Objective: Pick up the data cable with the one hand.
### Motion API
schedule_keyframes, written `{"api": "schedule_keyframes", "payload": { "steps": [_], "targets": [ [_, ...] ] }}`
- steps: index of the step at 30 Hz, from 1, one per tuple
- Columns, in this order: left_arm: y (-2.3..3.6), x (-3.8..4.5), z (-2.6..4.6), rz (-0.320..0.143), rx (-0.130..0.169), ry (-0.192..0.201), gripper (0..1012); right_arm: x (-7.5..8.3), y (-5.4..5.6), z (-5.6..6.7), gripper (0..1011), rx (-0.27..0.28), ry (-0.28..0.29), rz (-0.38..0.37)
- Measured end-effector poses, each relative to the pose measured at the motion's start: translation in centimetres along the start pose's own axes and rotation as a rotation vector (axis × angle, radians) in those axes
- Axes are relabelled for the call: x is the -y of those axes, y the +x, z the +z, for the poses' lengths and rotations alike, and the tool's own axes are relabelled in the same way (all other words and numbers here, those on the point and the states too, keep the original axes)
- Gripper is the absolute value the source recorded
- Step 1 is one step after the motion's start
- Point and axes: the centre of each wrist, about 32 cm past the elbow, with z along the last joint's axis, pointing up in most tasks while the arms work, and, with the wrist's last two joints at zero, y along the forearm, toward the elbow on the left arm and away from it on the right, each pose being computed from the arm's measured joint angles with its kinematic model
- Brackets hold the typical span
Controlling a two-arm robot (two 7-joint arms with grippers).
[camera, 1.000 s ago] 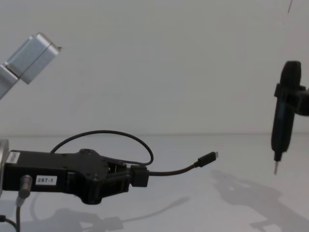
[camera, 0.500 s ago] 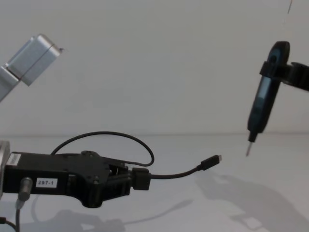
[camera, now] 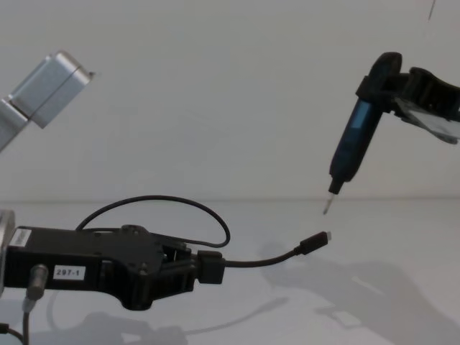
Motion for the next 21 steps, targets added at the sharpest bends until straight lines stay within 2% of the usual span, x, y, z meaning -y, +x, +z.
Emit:
{"api": "schedule_keyframes", "payload": {
  "steps": [10, 21],
  "targets": [
    [0.0, 0.01, 0.01, -0.002, 0.0, 0.0, 60, -0.63, 0.12, 0.27, 279, -0.033, -0.027, 0.015],
    [0.0, 0.02, 0.01, -0.002, 0.0, 0.0, 60, -0.6, 0.41, 0.18, 279, -0.028, -0.053, -0.003]
  ]
}}
